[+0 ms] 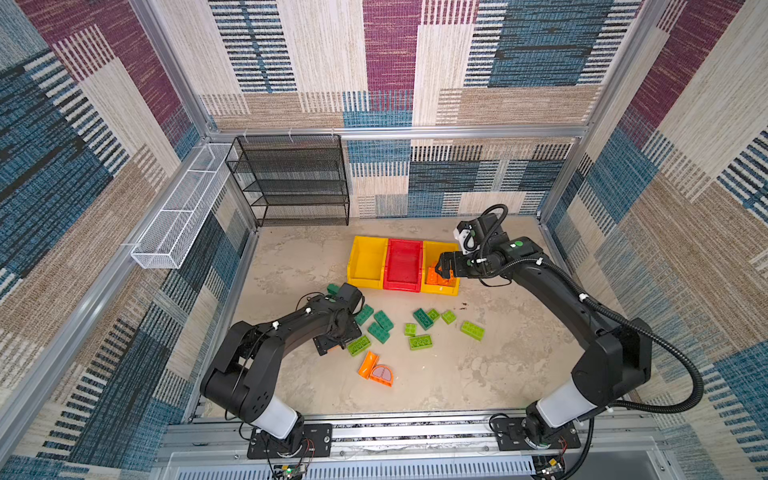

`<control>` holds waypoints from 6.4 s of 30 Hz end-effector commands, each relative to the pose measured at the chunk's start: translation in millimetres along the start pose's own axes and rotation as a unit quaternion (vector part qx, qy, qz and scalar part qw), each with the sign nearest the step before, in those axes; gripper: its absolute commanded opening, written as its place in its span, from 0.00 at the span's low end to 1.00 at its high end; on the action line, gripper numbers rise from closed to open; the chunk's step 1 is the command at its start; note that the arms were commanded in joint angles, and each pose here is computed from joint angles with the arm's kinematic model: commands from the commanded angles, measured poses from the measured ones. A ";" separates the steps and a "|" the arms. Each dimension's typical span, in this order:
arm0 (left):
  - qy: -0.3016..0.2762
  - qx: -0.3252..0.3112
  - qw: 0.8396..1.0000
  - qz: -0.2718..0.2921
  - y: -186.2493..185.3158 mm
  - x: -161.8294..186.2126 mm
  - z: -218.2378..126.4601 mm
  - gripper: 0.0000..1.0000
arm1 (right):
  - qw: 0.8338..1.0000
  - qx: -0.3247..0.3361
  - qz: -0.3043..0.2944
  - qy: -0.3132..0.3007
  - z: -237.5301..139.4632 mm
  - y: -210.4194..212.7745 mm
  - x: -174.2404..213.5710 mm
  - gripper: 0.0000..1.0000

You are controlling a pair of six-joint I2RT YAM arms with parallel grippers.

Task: Sort the legos into containers by color
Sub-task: 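Lower the left gripper onto the orange 2x3 brick and grasp it, then carry the orange brick into the yellow bin while the right arm draws aside, then move the left gripper back to the curved orange piece and grasp it, then carry the curved orange piece to the yellow bin and release it, then withdraw the left arm while the right gripper reaches to the orange half-round piece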

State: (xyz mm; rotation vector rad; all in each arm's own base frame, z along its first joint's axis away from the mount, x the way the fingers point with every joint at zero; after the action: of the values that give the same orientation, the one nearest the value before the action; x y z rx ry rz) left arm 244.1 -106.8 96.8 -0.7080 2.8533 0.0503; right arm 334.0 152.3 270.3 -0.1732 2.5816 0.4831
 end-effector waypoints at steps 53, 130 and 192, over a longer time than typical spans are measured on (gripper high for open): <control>-0.126 0.351 0.873 0.315 -341.3 -69.0 -91.7 0.52 | 0.976 0.116 0.146 -0.108 -115.3 -37.2 64.4 0.99; -0.024 0.068 0.928 0.365 -44.4 95.5 -21.5 0.50 | 0.996 0.036 0.041 -0.072 -71.5 -20.4 37.3 1.00; -0.198 0.392 0.837 0.327 -321.4 -94.3 -154.3 0.94 | 0.992 0.052 0.061 -0.098 -100.1 -24.6 46.9 1.00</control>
State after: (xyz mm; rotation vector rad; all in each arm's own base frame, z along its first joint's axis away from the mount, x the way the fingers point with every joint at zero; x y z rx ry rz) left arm 452.1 -369.8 230.3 0.4687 2.3577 -0.7061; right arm 249.3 80.9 318.0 0.1728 2.4346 0.2944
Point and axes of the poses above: each gripper's point midway between its finger pads, its own z axis out along the fingers, its own y axis along the line the jaws close on, x = y × z, the point moved 8 cm from there along -z, back along the fingers
